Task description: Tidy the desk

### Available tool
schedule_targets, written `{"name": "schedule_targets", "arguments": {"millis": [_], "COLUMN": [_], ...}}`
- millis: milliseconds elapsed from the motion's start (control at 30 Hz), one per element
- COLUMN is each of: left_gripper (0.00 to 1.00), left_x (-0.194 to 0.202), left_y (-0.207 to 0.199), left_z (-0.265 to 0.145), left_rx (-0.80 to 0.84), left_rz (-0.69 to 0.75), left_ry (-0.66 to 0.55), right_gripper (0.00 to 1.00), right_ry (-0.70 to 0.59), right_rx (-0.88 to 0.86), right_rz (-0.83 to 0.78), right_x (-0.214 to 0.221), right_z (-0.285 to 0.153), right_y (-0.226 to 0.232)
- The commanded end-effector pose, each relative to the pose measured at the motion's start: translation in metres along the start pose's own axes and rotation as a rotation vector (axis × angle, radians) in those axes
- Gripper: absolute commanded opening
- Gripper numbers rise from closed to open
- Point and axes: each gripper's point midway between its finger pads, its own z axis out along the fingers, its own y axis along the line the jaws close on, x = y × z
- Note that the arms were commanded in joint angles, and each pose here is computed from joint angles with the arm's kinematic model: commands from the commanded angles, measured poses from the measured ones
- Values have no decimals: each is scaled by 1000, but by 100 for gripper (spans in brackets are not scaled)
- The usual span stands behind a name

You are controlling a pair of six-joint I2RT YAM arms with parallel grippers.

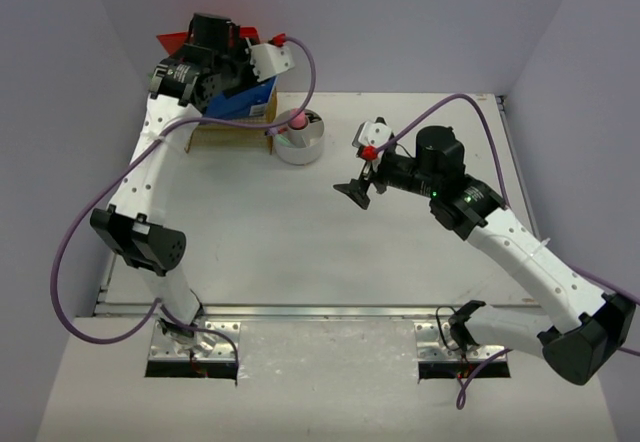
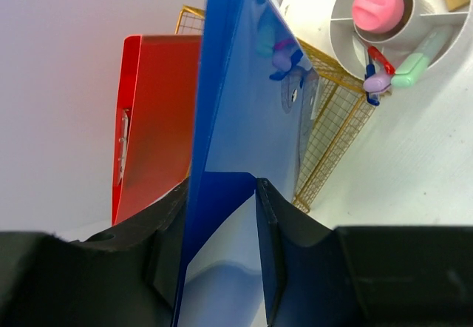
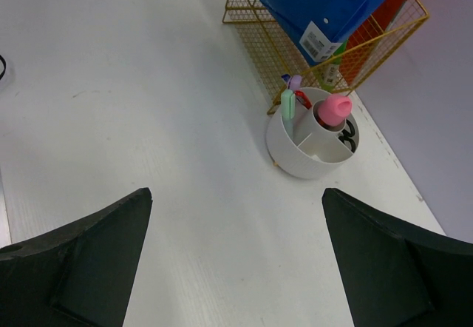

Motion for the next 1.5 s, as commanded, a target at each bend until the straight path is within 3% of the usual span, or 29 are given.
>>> {"name": "schedule_targets", "arguments": {"millis": [0,200,300,433,600,933,1100,1467], "left_gripper": [0,0,0,0,0,0,0,0], "left_x": [-11,17,20,43,50,92,101,98], "left_y": [30,40,47,39,36,5,0,-11], "left_z": [-3,1,-9,-9,-9,15,4,-26], "left_rx": [-88,-80,-101,-101,-74,61,153,194], "left_rz": [-40,-129,-117,-89,-98,-75,-37,80], "left_ry": [-142,-214,-296,-305,-309,-203,-209,-205], "right_gripper": [99,99,99,99,99,99,99,99], "right_ry": [-35,-30,-27,-26,-24,-10,5,1], "right_rx": [42,44,37,34,27,2,-1,-19], "right_rz": [-25,-20,-12,-7,5,13,3,24], "right_x": [-9,-8,-7,-6,-4,0,4,3], "right_z": [-7,-8,-7,-6,-5,-6,-7,0], "right_y": [-8,-8,-7,-7,-5,1,2,2]}}
